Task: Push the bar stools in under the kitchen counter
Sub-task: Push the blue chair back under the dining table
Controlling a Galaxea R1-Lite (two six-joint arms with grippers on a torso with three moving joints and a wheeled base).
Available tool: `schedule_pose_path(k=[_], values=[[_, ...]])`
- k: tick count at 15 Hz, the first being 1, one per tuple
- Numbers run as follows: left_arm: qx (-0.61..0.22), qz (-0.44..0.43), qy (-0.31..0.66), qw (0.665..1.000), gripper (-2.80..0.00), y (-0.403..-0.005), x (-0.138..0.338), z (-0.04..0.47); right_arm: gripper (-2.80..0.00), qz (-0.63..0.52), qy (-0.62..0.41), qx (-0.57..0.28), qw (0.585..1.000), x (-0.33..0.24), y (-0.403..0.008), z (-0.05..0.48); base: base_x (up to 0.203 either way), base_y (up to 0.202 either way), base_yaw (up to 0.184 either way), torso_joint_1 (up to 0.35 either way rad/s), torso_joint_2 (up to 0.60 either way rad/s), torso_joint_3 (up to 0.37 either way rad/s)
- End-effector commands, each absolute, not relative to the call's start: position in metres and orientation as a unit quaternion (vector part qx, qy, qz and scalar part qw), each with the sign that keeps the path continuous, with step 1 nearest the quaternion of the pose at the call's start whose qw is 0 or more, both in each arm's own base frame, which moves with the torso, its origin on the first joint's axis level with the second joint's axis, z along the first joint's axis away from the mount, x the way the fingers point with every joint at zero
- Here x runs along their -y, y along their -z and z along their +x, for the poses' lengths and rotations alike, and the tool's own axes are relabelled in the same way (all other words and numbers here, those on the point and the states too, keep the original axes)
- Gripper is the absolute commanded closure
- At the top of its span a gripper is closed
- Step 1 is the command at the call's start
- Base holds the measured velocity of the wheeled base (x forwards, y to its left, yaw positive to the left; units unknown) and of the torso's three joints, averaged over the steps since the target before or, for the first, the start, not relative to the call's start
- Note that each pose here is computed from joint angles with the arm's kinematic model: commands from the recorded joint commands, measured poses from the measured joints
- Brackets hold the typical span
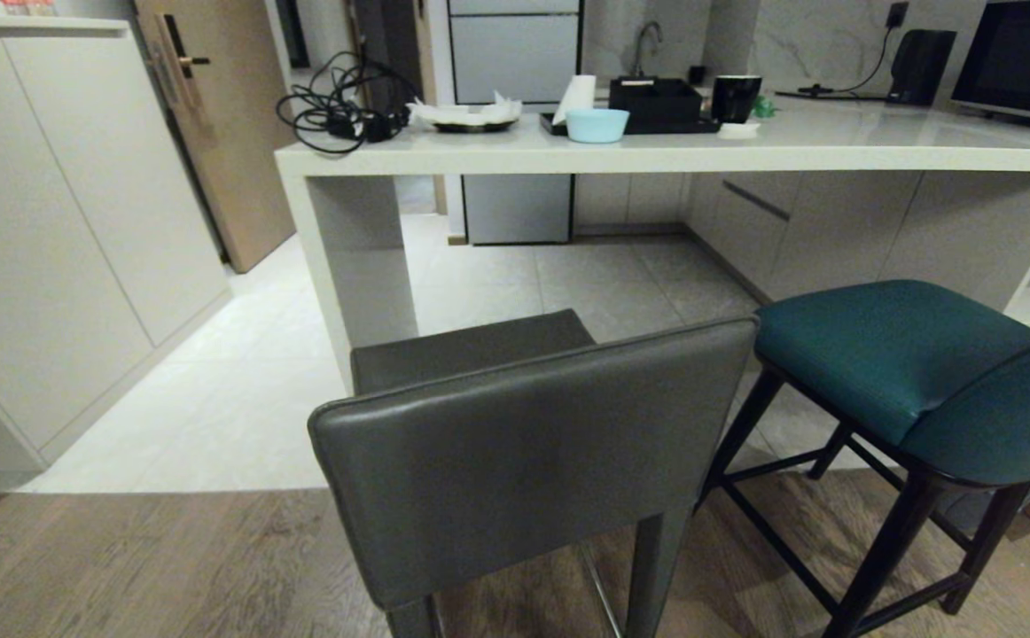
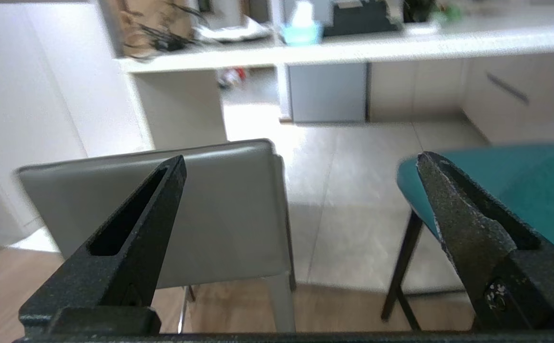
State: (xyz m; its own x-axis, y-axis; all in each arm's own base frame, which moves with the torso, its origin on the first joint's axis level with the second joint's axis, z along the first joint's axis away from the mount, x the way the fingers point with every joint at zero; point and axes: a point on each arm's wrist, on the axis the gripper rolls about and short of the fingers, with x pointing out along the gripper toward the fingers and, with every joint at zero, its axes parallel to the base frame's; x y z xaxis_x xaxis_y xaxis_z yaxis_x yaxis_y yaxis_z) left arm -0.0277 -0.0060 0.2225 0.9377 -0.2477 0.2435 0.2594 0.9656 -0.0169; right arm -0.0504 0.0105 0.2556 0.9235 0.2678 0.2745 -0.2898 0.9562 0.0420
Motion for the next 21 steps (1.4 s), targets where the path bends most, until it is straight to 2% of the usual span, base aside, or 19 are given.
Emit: schedule_pose_path(k=[1, 4, 5, 7, 11, 12, 16, 21], values=[[0.159, -0.016, 0.118, 0.980, -2.80, -0.206, 0.007, -0.051, -2.80, 0.036, -0.150, 0.155, 0.976, -0.011, -0.249, -0.063, 0.000, 0.000, 0.000, 0.000, 0.00, 0.000], [0.147, 0.007, 0.123, 0.981, -2.80, -0.161, 0.006, -0.057, -2.80, 0.044, -0.159, 0.125, 0.978, -0.008, -0.232, -0.059, 0.000, 0.000, 0.000, 0.000, 0.00, 0.000], [0.119, 0.024, 0.120, 0.985, -2.80, -0.143, 0.006, -0.052, -2.80, 0.040, -0.164, 0.107, 0.980, -0.006, -0.225, -0.060, 0.000, 0.000, 0.000, 0.000, 0.00, 0.000], [0.091, 0.030, 0.089, 0.991, -2.80, -0.130, 0.004, -0.046, -2.80, 0.020, -0.165, 0.064, 0.984, -0.005, -0.210, -0.062, 0.000, 0.000, 0.000, 0.000, 0.00, 0.000], [0.037, 0.027, 0.069, 0.997, -2.80, -0.102, 0.003, -0.033, -2.80, -0.008, -0.211, 0.052, 0.976, -0.009, -0.173, -0.071, 0.000, 0.000, 0.000, 0.000, 0.00, 0.000], [0.022, 0.027, 0.067, 0.997, -2.80, -0.092, 0.003, -0.029, -2.80, -0.006, -0.202, 0.043, 0.978, -0.009, -0.158, -0.074, 0.000, 0.000, 0.000, 0.000, 0.00, 0.000], [0.051, 0.028, 0.078, 0.995, -2.80, -0.091, 0.004, -0.026, -2.80, 0.005, -0.053, -0.020, 0.998, -0.003, -0.120, -0.054, 0.000, 0.000, 0.000, 0.000, 0.00, 0.000], [-0.008, 0.017, 0.126, 0.992, -2.80, -0.088, 0.006, -0.030, -2.80, -0.027, -0.009, 0.008, 1.000, -0.001, -0.079, -0.024, 0.000, 0.000, 0.000, 0.000, 0.00, 0.000]])
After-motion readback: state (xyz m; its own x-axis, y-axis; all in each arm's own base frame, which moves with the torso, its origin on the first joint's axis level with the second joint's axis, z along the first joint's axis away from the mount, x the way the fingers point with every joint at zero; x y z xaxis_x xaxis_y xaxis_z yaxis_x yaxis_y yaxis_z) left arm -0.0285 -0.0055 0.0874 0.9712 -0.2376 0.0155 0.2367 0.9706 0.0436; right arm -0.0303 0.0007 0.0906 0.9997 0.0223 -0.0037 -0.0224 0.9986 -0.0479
